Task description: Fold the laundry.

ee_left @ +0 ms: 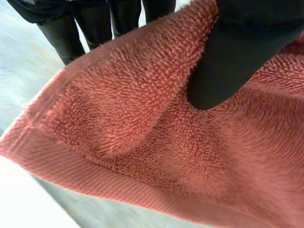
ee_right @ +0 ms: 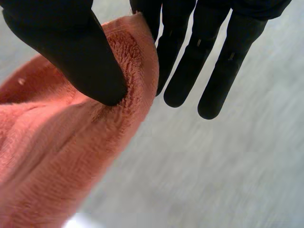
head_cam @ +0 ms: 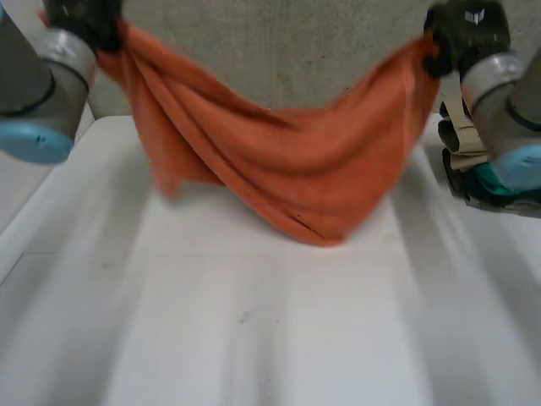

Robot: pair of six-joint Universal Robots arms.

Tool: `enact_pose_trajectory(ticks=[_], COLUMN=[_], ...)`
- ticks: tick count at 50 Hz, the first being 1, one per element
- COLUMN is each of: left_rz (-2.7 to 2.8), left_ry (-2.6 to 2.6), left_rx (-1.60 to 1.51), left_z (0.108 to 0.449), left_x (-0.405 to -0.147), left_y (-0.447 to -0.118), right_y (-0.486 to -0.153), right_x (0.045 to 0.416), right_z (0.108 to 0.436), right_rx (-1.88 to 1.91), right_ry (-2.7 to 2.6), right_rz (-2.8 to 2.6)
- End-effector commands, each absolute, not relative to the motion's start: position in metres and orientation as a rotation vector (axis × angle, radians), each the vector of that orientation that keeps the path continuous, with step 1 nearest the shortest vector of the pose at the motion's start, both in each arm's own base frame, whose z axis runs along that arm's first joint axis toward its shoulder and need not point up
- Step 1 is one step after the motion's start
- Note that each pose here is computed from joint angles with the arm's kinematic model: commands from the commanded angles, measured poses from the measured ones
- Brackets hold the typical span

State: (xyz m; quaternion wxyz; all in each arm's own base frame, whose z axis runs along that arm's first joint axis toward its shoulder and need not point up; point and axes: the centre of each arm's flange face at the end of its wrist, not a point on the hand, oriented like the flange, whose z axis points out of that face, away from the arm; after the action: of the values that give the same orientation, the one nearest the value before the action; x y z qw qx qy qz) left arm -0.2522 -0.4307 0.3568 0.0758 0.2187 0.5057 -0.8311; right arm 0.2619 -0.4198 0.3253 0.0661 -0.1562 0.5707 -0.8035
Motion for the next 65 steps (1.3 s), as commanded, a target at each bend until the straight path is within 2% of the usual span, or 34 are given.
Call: enact_pose_trajectory(ticks=[1,4,7,8,11,12,15,18,22,26,37,42,48,54,65], left_rz=[-2.699,-2.692,-2.613,-2.552,-2.452,-2.375,-2.246,-2.022,-1.837,-1.750,-1.767,-1.778,-1.768,-1.753,-1.751], left_ry=[1.266,1.300,1.439,1.528,1.666,1.762,1.902,2.075,2.129,2.104,2.096,2.108,2.118,2.126,2.158], left_rx=[0.319,0.307,0.358,0.390,0.440,0.487,0.589,0.822,1.027,1.109,1.062,1.039,1.025,0.996,0.966], left_z=[0.434,0.434,0.406,0.386,0.353,0.327,0.286,0.218,0.163,0.141,0.155,0.157,0.156,0.158,0.168], left_x=[-0.245,-0.243,-0.242,-0.239,-0.235,-0.233,-0.231,-0.232,-0.229,-0.224,-0.220,-0.219,-0.215,-0.205,-0.199], left_y=[-0.418,-0.416,-0.420,-0.423,-0.423,-0.420,-0.412,-0.389,-0.370,-0.363,-0.362,-0.362,-0.364,-0.368,-0.366], right_y=[-0.444,-0.448,-0.449,-0.448,-0.440,-0.434,-0.426,-0.403,-0.377,-0.361,-0.348,-0.338,-0.340,-0.340,-0.350], right_x=[0.260,0.256,0.259,0.259,0.255,0.250,0.239,0.225,0.215,0.210,0.209,0.221,0.229,0.241,0.234], right_z=[0.401,0.401,0.375,0.366,0.332,0.311,0.279,0.218,0.169,0.143,0.142,0.136,0.135,0.117,0.114], right_rx=[-0.175,-0.142,-0.193,-0.211,-0.292,-0.337,-0.394,-0.514,-0.691,-0.881,-1.006,-1.073,-1.102,-1.079,-1.016], right_ry=[1.124,1.091,1.231,1.280,1.473,1.577,1.734,2.013,2.233,2.330,2.333,2.243,2.170,2.223,2.346], right_rz=[-2.737,-2.721,-2.617,-2.582,-2.447,-2.375,-2.274,-2.059,-1.859,-1.760,-1.760,-1.785,-1.885,-1.824,-1.805])
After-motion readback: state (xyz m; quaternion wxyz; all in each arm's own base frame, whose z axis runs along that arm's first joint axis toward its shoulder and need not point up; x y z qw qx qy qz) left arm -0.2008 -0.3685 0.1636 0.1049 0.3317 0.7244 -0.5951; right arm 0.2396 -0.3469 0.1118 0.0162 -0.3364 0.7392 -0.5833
